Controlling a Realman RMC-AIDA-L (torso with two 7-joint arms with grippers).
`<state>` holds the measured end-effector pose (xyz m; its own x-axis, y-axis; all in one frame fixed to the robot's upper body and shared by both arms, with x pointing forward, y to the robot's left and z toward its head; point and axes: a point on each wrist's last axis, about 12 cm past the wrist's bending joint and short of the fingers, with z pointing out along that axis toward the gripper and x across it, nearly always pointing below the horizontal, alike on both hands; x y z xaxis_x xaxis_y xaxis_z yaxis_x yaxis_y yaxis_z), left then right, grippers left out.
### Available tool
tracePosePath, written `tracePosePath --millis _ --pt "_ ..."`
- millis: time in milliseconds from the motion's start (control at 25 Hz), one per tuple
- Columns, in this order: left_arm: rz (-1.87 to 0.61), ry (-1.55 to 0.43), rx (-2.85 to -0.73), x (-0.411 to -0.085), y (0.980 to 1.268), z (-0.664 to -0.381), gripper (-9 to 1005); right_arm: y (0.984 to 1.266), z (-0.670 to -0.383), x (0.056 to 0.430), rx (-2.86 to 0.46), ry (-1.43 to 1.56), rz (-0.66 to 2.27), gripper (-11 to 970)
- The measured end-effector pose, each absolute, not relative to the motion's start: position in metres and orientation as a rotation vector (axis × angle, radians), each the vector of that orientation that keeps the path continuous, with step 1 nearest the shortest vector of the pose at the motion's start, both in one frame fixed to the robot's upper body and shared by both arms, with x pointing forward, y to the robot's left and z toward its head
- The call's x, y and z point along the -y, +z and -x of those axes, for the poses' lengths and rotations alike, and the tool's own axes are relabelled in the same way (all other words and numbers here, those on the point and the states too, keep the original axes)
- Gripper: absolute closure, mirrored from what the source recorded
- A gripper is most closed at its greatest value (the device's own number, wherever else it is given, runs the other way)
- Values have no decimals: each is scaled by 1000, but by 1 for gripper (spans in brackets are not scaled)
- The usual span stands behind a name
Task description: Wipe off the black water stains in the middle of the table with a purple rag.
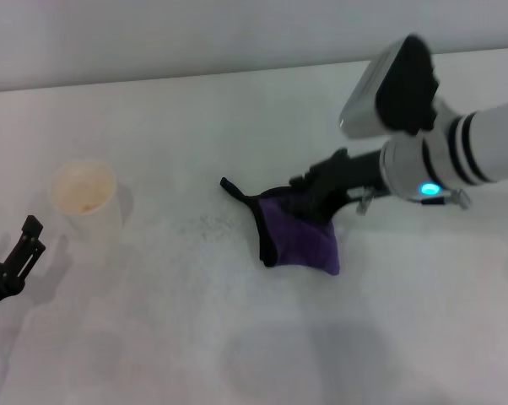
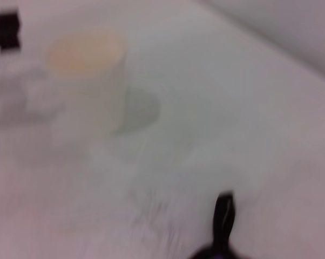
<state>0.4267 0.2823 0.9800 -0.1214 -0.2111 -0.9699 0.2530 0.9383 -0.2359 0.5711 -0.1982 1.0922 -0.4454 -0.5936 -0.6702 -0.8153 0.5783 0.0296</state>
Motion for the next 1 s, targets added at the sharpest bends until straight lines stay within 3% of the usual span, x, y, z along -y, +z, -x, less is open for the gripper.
tracePosePath --millis 200,400,600,1000 --pt "-34 -392 -1647 -283 980 -426 108 1116 -580 215 -2099 584 915 579" --pt "-37 -391 -1645 -283 980 -427 108 1119 -584 253 -1951 764 660 555" --pt "-33 -391 -1640 -284 981 -427 108 1100 -568 294 -1693 842 441 525" --pt "-9 -373 -1620 -289 983 -426 109 1040 -529 334 -1556 351 254 463"
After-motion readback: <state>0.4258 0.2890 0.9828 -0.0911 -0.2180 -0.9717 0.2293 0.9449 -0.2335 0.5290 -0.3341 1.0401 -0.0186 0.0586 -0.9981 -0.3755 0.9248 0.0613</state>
